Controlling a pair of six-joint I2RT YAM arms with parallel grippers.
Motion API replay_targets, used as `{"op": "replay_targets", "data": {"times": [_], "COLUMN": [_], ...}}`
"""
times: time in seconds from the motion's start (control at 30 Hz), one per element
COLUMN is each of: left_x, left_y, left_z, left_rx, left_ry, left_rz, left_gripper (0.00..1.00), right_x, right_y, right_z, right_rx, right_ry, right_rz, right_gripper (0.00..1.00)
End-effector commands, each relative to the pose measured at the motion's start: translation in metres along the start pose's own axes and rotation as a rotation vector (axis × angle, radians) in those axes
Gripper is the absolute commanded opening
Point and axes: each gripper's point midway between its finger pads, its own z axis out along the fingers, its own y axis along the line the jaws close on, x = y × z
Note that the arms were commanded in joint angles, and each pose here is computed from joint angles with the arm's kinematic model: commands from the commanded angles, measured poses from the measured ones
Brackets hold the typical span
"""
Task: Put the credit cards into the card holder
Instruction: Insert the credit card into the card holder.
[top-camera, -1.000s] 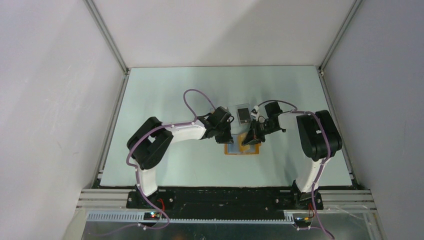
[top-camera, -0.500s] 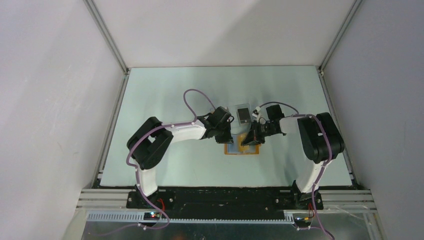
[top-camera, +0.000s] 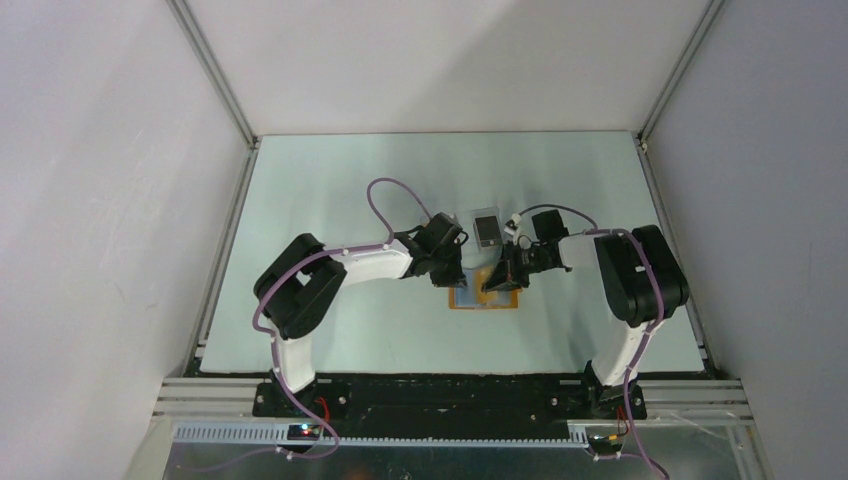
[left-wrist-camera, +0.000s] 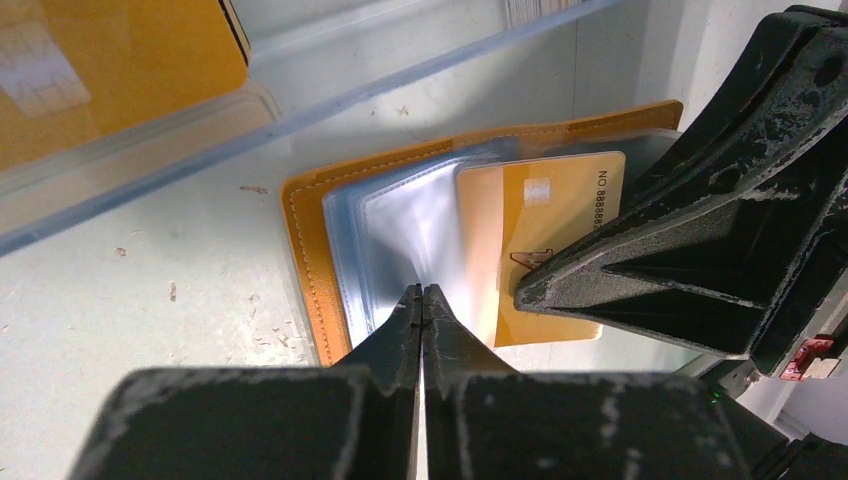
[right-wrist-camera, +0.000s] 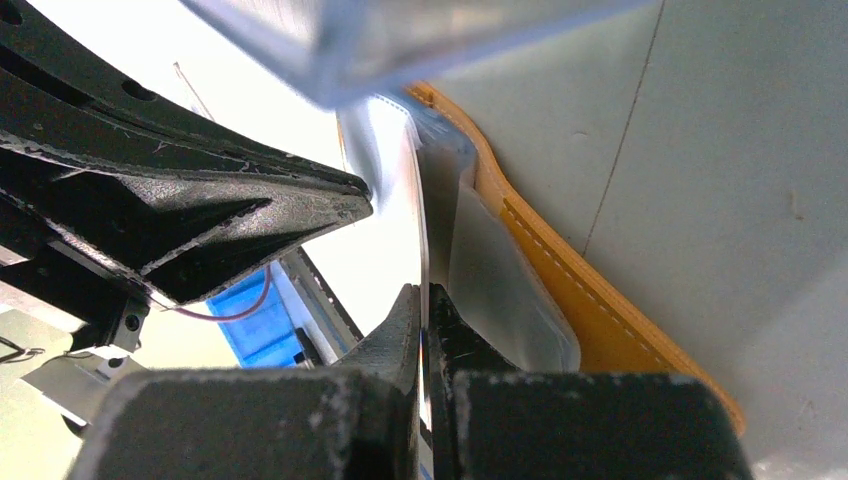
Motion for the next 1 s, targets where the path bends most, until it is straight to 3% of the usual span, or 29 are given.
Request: {"op": "replay_targets", "data": {"times": [0.0, 0.33, 0.47, 0.73, 0.97], "left_x": [0.02, 0.02, 0.02, 0.019, 0.019], "left_y": [0.041, 0.041, 0.042, 0.043, 0.043], "left_z": [0.008, 0.007, 0.007, 0.007, 0.007], "left_rx": [-0.145, -0.145, -0.148, -0.149, -0.15], "left_ry": [0.075, 0.073, 0.074, 0.072, 0.073], "left_rz": [0.02, 0.023, 0.022, 0.02, 0.017], "left_gripper": [0.0, 0.0, 0.0, 0.0, 0.0], "right_x": [0.017, 0.028, 0.029, 0.031, 0.032], "right_y": [-0.022, -0.03, -0.032, -0.028, -0.024], "right_z": [0.012, 0.017, 0.013, -0.001, -0.01], "right_rx": [0.12, 0.241, 0.303, 0.39, 0.429], "right_ry": [0.048, 0.112, 0.118, 0.126, 0.114], "right_rz": [0.013, 0.011, 0.001, 0.01, 0.006], "right_gripper": [0.02, 0.15, 0.3, 0.47, 0.54]}}
